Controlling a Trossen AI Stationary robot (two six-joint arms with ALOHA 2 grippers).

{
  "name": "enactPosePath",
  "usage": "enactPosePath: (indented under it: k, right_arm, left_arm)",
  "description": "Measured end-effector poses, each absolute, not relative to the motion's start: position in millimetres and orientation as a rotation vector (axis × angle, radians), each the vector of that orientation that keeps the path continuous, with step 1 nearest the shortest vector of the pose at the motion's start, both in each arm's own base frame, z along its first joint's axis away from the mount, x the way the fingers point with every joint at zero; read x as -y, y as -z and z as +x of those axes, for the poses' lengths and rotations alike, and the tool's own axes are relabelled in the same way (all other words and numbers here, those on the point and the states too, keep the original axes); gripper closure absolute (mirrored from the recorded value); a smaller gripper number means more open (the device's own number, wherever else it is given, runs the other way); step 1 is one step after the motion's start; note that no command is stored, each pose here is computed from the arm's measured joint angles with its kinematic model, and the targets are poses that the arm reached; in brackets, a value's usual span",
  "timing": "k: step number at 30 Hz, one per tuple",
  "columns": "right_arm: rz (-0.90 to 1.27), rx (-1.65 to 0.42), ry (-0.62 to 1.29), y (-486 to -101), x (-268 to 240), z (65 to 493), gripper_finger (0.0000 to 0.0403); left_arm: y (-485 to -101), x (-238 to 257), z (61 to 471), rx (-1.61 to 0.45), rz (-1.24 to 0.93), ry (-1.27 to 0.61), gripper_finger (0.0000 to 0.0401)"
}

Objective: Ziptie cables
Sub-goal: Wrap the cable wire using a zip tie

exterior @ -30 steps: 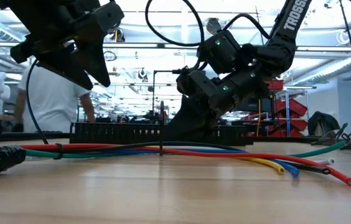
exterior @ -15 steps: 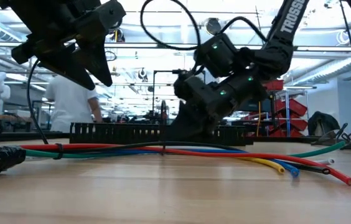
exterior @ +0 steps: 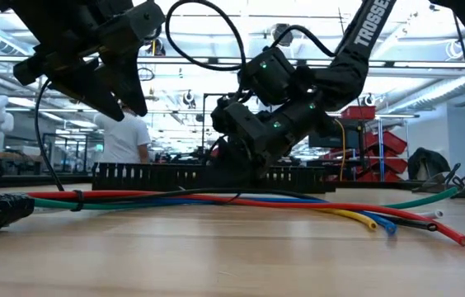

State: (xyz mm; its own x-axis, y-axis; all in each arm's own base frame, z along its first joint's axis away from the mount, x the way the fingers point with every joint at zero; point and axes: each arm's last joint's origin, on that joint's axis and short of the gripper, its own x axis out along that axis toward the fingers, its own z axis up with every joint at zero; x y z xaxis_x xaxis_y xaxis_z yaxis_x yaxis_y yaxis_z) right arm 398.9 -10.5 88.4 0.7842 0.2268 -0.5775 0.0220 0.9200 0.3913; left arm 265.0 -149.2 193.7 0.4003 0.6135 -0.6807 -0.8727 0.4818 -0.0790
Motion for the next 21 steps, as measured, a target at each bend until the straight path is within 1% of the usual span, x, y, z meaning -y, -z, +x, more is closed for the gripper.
enactPosePath:
  k: [3,5,7,10,15,18,21]
  right_arm:
    - [0.362,-0.676,-0.126,-96,11,396,0.0375]
    - [0.339,-0.666,-0.136,-101,12,395,0.0370]
    - [0.333,-0.639,-0.173,-108,12,396,0.0355]
    - [0.379,-0.635,-0.253,-110,13,396,0.0318]
    - [0.413,-0.712,-0.251,-107,18,403,0.0253]
    - [0.403,-0.719,-0.252,-109,21,412,0.0239]
    - [0.403,-0.702,-0.291,-115,23,421,0.0240]
  left_arm:
    - [-194,149,265,-0.639,-0.469,-0.983,0.0217]
    - [-193,150,265,-0.649,-0.477,-0.982,0.0217]
    - [-193,150,265,-0.662,-0.485,-0.981,0.0217]
    - [-193,150,265,-0.675,-0.493,-0.980,0.0217]
    - [-193,151,265,-0.672,-0.504,-0.974,0.0217]
    - [-193,151,266,-0.668,-0.512,-0.970,0.0217]
    - [-193,152,266,-0.665,-0.517,-0.964,0.0217]
